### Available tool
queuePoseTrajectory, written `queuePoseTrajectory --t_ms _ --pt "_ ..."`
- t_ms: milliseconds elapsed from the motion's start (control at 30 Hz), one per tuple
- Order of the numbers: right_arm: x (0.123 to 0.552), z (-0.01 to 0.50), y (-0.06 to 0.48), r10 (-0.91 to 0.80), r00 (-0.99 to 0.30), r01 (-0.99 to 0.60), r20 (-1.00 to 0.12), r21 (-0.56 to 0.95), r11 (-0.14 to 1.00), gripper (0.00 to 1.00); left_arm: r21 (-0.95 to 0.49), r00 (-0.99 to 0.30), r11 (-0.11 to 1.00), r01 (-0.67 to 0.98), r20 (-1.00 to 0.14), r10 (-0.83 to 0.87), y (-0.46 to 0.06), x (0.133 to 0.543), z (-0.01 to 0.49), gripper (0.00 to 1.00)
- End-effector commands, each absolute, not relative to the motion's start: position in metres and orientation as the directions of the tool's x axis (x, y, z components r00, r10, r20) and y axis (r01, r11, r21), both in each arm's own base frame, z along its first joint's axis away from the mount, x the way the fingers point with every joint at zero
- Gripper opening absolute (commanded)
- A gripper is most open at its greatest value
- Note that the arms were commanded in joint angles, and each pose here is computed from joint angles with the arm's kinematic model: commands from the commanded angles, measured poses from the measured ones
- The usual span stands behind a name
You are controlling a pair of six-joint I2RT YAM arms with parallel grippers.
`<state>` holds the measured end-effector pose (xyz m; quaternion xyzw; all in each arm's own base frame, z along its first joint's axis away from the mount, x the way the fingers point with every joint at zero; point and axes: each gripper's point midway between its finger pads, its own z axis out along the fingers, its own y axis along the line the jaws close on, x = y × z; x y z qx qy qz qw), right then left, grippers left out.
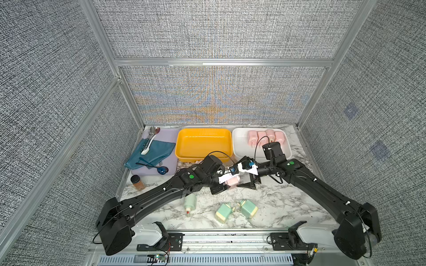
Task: Place the pencil sharpeners by color into the storage box
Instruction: Pick up the pencil sharpener from the center of the board.
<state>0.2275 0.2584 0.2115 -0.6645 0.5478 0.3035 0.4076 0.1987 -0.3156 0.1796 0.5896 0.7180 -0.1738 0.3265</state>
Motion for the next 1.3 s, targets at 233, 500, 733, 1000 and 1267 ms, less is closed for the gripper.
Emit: queuePoseTrajectory --t_ms 233,500,733,1000,1267 --pt "0.230 0.200 0.262 -0.486 0.151 -0.988 -0.861 -0.147 -0.047 0.95 0.100 -0.062 0.201 0.974 -0.739 0.671 -0.331 0.193 0.195 0.00" --pt "0.238 0.191 0.266 -0.497 0.129 -0.991 -0.858 -0.124 -0.042 0.94 0.078 -0.059 0.180 0.981 -0.758 0.650 -0.335 0.189 0.198 0.00" --pt "0.236 0.201 0.252 -0.445 0.137 -0.990 -0.885 -0.131 -0.046 0.95 0.112 -0.040 0.194 0.975 -0.764 0.645 -0.331 0.192 0.199 0.00" --pt "0.229 0.203 0.254 -0.399 0.144 -0.990 -0.906 -0.135 -0.051 0.95 0.102 -0.041 0.190 0.977 -0.775 0.630 -0.334 0.193 0.203 0.00" --pt "0.229 0.211 0.262 -0.365 0.152 -0.987 -0.918 -0.123 -0.101 0.84 0.094 -0.044 0.185 0.978 -0.779 0.625 -0.338 0.194 0.205 0.00"
